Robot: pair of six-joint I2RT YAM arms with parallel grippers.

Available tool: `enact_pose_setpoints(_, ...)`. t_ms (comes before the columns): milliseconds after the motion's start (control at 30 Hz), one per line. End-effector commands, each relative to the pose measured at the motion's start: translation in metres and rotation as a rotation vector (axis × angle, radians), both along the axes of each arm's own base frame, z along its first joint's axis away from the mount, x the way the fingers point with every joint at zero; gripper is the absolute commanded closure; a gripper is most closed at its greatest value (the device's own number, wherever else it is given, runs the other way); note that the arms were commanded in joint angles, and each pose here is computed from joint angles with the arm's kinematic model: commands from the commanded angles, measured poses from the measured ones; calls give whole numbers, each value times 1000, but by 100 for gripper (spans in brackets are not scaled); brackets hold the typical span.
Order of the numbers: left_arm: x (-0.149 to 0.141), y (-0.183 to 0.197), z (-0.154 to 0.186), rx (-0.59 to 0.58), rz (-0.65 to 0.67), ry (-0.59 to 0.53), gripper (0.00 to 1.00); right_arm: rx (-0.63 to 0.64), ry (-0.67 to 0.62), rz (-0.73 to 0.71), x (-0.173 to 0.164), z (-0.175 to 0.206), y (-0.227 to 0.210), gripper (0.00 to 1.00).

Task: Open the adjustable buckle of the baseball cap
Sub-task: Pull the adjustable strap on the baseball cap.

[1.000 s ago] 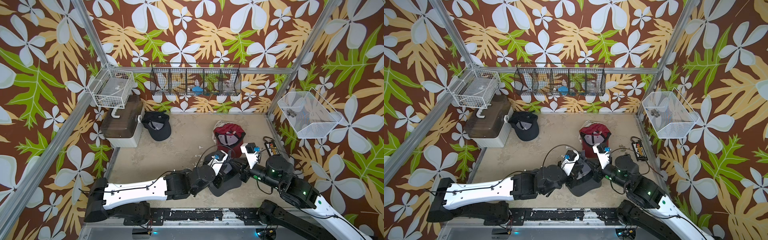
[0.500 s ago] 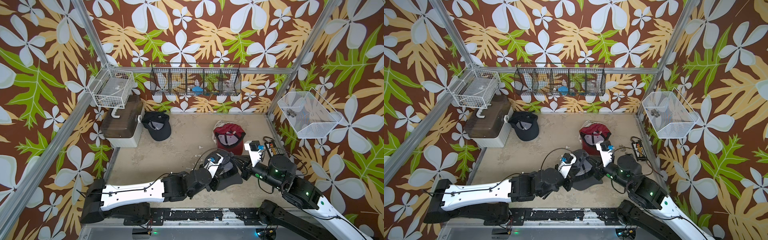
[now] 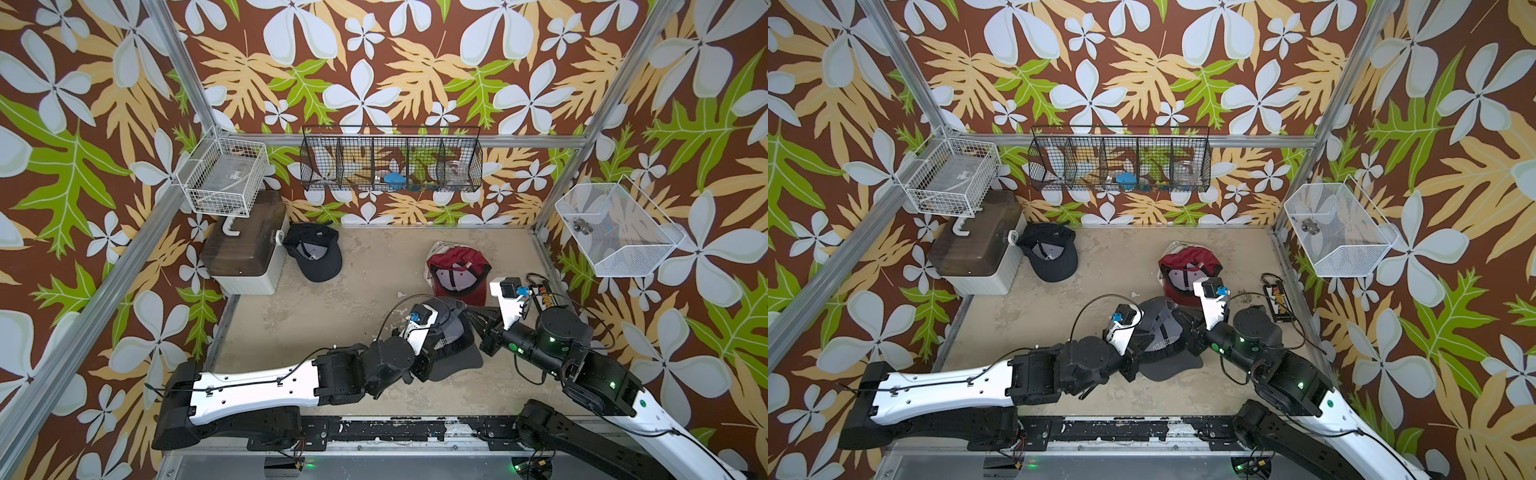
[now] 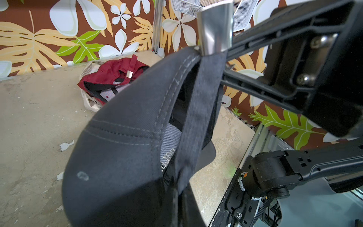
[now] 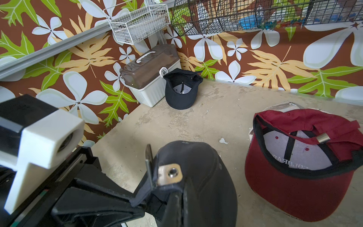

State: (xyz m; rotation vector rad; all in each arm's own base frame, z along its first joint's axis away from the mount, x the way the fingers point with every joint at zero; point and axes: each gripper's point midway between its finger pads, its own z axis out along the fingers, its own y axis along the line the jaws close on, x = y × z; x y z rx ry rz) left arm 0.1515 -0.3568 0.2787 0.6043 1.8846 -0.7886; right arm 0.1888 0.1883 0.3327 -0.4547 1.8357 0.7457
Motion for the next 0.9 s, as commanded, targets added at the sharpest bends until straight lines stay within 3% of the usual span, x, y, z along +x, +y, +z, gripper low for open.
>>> enact_pose_setpoints(0,1,5,-3,5,17,11,100,43,-36,-36,5,14,-3,100)
enact_pose_setpoints(400,-5,11,-22,6,1,50,100,27,-56,-191,20,26,-26,100)
enact_pose_setpoints(867,-6,36,-15,-43,33,48,100,27,-52,-378,38,31,-50,100)
